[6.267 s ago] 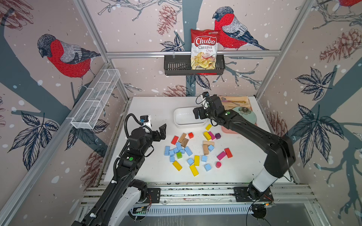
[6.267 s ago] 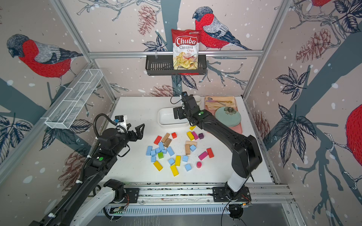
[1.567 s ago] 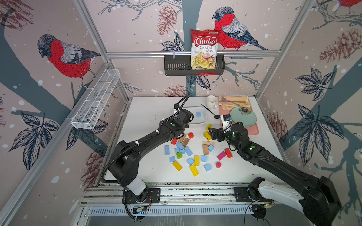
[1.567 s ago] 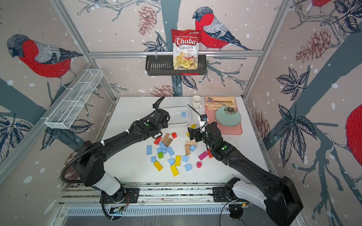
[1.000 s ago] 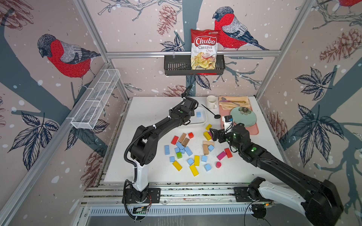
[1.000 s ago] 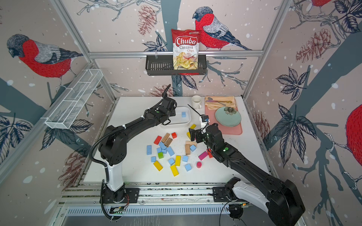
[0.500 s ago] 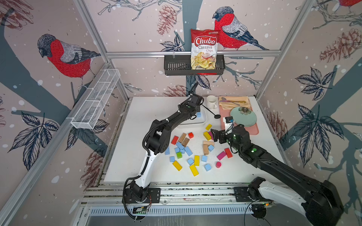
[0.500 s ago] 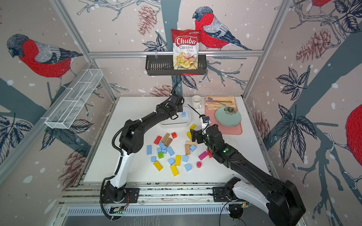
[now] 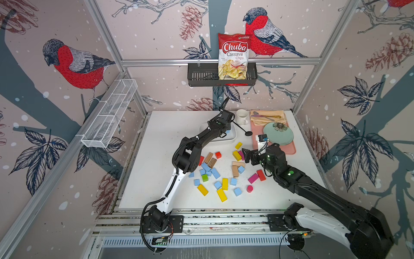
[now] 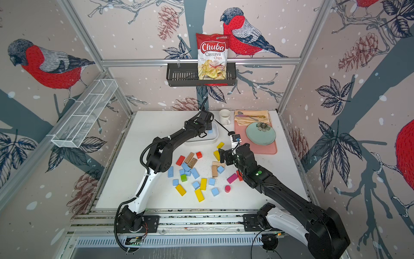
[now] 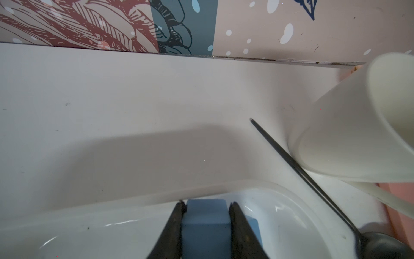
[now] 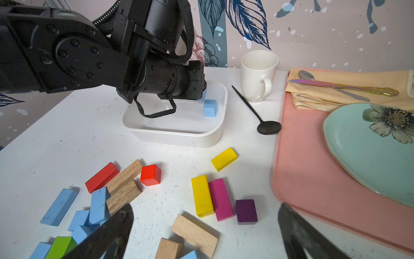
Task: Pick out the blue building blocks
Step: Place the building block in the storage box.
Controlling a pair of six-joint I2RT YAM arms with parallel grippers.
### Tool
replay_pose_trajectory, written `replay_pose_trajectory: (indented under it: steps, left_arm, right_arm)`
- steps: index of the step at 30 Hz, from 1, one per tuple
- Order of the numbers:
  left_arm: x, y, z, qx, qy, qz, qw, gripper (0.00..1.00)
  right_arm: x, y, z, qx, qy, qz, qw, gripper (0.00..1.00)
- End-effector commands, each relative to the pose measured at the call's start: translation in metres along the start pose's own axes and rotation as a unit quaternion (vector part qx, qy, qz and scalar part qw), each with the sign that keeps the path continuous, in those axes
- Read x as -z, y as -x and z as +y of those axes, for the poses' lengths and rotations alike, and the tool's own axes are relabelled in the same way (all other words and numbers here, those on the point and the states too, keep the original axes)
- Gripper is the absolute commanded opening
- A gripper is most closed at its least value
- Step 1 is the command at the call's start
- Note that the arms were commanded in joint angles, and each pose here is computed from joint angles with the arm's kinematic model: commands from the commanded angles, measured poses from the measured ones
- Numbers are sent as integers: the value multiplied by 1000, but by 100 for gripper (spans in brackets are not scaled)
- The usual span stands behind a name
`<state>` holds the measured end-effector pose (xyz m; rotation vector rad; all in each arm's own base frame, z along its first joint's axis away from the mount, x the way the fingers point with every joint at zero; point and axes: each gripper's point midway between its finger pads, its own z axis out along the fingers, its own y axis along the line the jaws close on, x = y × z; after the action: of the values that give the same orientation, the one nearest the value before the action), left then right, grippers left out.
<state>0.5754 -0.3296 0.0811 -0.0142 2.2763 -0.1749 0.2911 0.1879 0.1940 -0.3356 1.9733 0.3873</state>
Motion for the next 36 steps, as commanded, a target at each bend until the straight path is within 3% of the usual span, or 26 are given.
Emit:
replay_pose_trajectory:
  steps: [1,9,17,24,30,36]
  left_arm:
    - [-4,-5,1,-4,1,7,1000,4]
    - [-7,-10,0,-1,-1,15,1000,9]
    - [-2,-5,-4,2,-13,13,1000,25]
    - [6,3,-8,2,-23,11,1000,47]
    - [30,24,-17,4,-49,0,999,63]
    - [89,56,-19,15,-85,-22,996,71]
  right_arm:
    - [1,2,-2,-5,-4,-5,1000,100]
    - [1,1,-2,-5,-4,-4,1000,100]
    - [2,1,-2,-7,-4,-4,1000,100]
    - [3,2,-1,-10,-3,-5,1000,100]
    - [6,6,0,-13,0,-10,1000,100]
    - [12,10,2,-15,5,-14,1000,100]
